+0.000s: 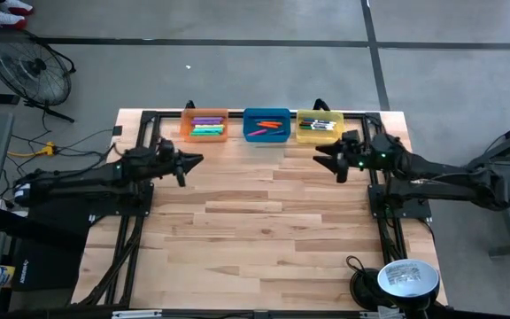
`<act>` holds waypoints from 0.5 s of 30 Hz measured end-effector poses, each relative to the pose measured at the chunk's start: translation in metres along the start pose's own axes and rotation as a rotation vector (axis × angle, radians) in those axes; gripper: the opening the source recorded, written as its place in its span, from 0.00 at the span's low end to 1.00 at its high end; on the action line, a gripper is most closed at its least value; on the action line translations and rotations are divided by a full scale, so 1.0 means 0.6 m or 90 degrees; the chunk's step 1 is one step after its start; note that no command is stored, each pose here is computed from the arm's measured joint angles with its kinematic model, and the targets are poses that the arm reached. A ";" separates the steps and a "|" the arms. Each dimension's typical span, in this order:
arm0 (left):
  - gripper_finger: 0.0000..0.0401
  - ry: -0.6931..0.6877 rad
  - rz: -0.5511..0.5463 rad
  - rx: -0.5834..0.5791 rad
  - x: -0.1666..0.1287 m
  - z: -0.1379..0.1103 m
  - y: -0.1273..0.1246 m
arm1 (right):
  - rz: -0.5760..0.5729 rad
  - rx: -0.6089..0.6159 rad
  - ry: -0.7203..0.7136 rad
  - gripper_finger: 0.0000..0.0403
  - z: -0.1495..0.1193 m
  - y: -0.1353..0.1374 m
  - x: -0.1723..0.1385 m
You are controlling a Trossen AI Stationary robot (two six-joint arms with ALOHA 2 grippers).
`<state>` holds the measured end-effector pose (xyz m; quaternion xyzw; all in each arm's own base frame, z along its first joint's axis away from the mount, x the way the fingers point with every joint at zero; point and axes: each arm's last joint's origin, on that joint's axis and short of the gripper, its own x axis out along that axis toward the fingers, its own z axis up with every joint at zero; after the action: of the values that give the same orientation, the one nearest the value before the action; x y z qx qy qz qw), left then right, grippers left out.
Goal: Pick & Place Markers
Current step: Return to Home Position
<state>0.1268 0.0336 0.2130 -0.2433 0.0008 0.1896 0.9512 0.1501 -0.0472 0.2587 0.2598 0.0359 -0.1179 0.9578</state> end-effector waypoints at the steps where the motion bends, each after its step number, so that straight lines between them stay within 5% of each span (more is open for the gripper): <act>1: 0.10 0.001 -0.013 -0.004 -0.008 -0.005 0.003 | 0.008 0.012 -0.008 0.60 0.002 0.003 -0.005; 7: 0.10 -0.030 -0.072 -0.027 -0.058 -0.007 0.009 | 0.002 0.087 -0.071 0.60 0.009 0.019 -0.036; 15: 0.10 -0.012 -0.075 -0.020 -0.079 -0.013 0.015 | -0.065 0.007 -0.119 0.60 -0.009 0.042 -0.062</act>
<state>0.0802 0.0201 0.2068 -0.2562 -0.0256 0.1359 0.9567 0.1200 -0.0157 0.2709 0.2505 -0.0410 -0.1907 0.9483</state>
